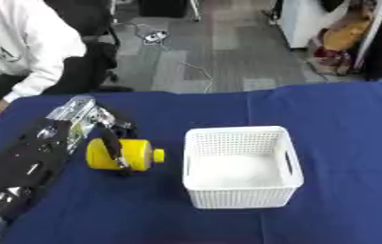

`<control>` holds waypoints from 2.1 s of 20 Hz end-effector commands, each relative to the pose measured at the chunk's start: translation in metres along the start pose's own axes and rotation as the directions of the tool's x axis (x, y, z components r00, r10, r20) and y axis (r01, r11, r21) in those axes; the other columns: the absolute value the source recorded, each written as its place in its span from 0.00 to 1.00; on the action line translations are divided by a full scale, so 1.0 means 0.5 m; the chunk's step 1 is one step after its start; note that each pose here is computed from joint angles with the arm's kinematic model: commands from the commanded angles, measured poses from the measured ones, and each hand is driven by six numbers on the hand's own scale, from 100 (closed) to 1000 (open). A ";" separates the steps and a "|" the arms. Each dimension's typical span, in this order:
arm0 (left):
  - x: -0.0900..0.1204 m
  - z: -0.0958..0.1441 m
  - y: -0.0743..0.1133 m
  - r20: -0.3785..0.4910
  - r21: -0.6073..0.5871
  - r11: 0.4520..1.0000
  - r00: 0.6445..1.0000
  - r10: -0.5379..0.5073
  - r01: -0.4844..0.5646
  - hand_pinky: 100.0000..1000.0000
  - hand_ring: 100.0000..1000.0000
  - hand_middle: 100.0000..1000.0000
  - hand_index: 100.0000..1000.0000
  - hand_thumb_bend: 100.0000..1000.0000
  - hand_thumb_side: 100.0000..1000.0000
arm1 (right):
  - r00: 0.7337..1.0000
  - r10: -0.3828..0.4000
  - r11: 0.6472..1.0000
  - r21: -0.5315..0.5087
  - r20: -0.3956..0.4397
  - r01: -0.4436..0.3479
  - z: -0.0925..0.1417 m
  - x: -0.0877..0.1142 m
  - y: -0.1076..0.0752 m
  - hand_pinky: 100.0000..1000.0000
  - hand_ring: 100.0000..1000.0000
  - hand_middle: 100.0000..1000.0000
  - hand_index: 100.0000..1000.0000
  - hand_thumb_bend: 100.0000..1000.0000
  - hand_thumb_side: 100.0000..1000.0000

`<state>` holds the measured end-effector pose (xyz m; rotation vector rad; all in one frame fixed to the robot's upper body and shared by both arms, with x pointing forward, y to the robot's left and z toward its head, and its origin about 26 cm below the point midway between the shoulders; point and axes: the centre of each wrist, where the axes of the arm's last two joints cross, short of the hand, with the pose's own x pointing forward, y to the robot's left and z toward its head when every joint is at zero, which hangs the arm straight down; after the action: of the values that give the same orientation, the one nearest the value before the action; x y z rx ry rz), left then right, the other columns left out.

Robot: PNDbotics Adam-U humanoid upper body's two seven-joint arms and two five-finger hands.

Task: Pick up objects on the table and place them in the box.

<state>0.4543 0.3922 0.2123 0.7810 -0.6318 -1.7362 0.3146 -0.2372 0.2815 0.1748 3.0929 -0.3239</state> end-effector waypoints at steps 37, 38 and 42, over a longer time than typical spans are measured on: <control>-0.038 -0.004 -0.044 -0.026 -0.120 0.993 1.000 -0.004 0.001 0.38 0.41 0.45 0.61 0.59 0.42 | 0.999 -0.003 1.000 0.010 0.047 0.003 -0.026 0.007 -0.003 0.37 0.44 0.56 0.71 0.00 1.00; -0.037 -0.004 -0.044 -0.028 -0.119 0.993 1.000 -0.005 0.001 0.37 0.40 0.44 0.61 0.58 0.42 | 0.999 -0.003 1.000 0.010 0.047 0.003 -0.026 0.007 -0.003 0.37 0.44 0.56 0.71 0.00 1.00; -0.036 0.000 -0.043 -0.026 -0.108 0.994 1.000 0.000 -0.003 0.29 0.34 0.38 0.50 0.47 0.46 | 0.999 -0.002 1.000 0.012 0.046 0.002 -0.026 0.007 -0.003 0.37 0.44 0.56 0.71 0.00 1.00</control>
<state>0.4502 0.4034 0.2070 0.7741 -0.6023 -1.7065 0.3146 -0.2361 0.2845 0.1674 3.0821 -0.3365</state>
